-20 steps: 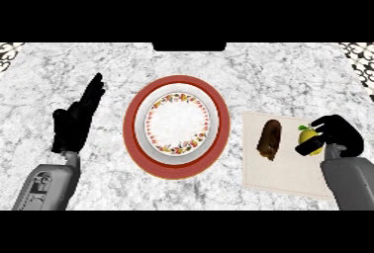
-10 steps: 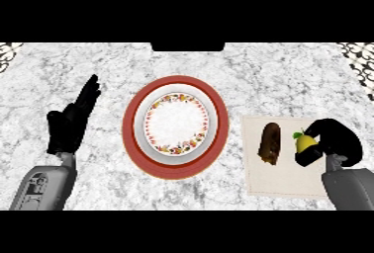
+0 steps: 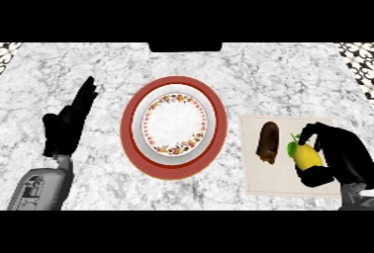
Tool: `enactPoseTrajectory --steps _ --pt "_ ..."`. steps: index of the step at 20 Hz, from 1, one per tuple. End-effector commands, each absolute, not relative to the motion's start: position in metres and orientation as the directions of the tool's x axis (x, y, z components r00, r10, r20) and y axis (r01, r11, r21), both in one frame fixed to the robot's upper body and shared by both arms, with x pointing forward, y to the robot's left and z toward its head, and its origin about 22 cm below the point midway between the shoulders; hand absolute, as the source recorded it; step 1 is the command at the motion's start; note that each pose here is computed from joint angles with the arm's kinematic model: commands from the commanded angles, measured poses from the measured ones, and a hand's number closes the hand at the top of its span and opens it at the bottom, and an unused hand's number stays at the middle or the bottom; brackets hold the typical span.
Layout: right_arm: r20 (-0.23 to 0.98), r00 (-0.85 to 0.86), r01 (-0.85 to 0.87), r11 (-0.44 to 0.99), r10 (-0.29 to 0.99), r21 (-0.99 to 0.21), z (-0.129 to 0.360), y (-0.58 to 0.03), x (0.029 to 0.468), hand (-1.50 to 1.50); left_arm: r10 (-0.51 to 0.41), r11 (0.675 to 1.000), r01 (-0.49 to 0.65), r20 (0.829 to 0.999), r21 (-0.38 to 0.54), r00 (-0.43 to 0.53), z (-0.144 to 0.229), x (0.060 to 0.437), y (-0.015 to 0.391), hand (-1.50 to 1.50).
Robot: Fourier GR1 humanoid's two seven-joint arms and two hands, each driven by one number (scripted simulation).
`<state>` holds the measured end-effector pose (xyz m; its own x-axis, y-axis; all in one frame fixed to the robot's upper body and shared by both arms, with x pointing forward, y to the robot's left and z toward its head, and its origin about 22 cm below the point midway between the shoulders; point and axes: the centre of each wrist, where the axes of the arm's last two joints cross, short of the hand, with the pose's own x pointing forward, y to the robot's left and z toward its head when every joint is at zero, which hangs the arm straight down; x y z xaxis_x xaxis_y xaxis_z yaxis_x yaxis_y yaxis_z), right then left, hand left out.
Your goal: Pick the lemon from the placemat and place it in the plate
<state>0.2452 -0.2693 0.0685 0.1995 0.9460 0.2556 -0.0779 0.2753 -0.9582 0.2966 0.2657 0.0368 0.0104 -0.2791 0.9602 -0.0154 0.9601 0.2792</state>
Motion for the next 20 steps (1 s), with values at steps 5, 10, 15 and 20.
enactPoseTrajectory --steps 5,10,15,20 --pt "0.363 -0.105 0.258 0.378 0.926 -0.889 0.124 -0.246 0.224 1.50 -0.261 0.965 -0.015 0.965 0.261 0.011 0.043 0.303 0.250 0.00" --pt "0.399 -0.289 0.237 0.468 0.871 -0.851 0.168 -0.229 0.226 1.50 -0.264 0.965 -0.003 0.965 0.264 -0.006 0.043 0.295 0.254 0.00" --pt "0.487 -0.299 0.125 0.539 0.821 -0.833 0.165 -0.156 0.243 1.50 -0.274 0.962 -0.001 0.962 0.274 -0.004 0.032 0.298 0.274 0.00" --pt "0.537 -0.282 0.047 0.571 0.795 -0.820 0.160 -0.100 0.268 1.50 -0.290 0.957 0.000 0.957 0.290 -0.010 0.041 0.301 0.254 0.00"
